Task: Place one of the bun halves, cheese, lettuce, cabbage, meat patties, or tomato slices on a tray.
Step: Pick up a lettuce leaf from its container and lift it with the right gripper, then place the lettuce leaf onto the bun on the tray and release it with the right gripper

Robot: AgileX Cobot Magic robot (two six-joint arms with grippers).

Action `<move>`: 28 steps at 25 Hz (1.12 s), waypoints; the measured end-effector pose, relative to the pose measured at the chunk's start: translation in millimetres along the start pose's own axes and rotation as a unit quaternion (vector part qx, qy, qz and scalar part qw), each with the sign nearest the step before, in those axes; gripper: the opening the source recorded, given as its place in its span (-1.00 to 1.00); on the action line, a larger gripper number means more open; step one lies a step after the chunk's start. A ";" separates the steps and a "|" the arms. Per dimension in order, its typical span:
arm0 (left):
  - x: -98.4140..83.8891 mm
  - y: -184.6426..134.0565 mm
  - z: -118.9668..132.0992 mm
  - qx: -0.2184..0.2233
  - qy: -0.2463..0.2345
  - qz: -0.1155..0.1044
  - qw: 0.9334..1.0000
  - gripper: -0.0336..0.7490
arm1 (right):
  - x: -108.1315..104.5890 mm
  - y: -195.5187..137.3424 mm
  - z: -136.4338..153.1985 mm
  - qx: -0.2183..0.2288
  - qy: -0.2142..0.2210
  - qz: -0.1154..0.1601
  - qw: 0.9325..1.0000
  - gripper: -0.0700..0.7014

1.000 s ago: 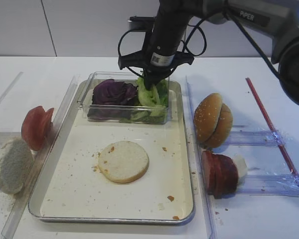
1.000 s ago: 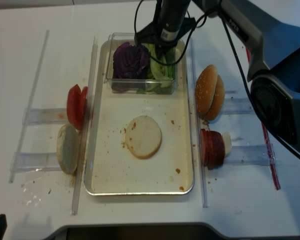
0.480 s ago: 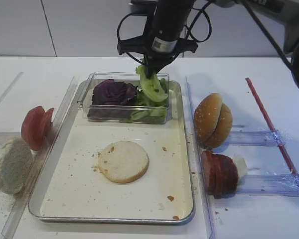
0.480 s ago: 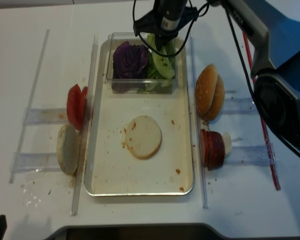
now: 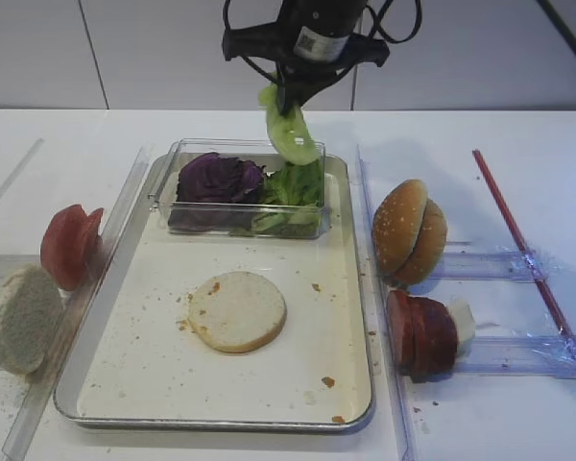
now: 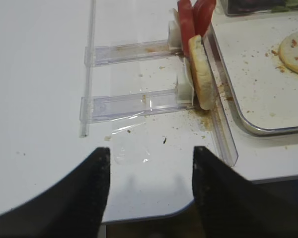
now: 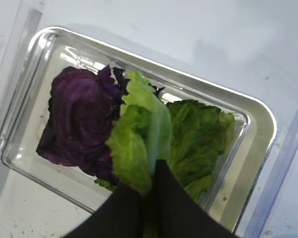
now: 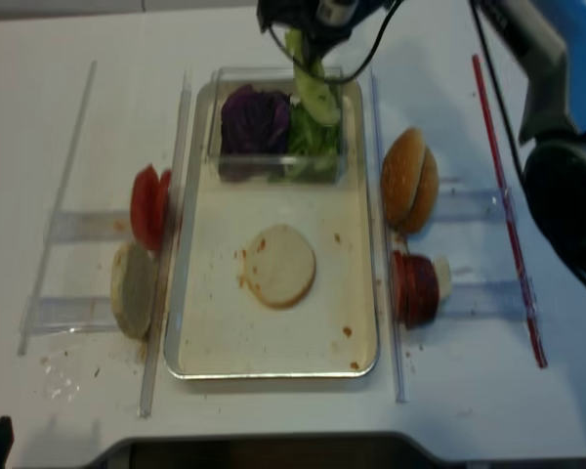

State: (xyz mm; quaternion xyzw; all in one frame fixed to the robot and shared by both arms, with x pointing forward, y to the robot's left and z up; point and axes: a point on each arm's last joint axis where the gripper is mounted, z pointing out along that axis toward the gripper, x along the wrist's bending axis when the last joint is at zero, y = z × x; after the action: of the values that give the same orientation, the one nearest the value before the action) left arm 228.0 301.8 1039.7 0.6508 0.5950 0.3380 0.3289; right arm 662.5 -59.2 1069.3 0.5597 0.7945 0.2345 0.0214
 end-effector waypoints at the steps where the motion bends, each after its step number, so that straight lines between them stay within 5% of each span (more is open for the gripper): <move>1: 0.0 0.0 0.0 0.000 0.000 0.000 1.000 0.00 | 1.1 0.4 -5.7 -0.006 0.001 -0.001 1.000 -0.67; 17: 0.0 -0.1 -0.2 -0.001 0.000 0.000 1.000 0.00 | 50.7 -49.4 -52.3 0.029 0.045 -0.036 0.998 -0.67; 28: 0.0 -0.1 -0.2 -0.001 0.000 0.000 1.000 -0.03 | 80.0 -84.9 -18.9 0.108 0.071 -0.062 0.990 -0.67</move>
State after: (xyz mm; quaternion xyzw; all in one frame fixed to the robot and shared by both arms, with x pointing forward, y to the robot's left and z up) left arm 227.7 301.8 1039.7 0.6505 0.5947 0.3385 0.3294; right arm 552.4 -16.2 1070.7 0.4901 0.8480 0.1845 -0.0817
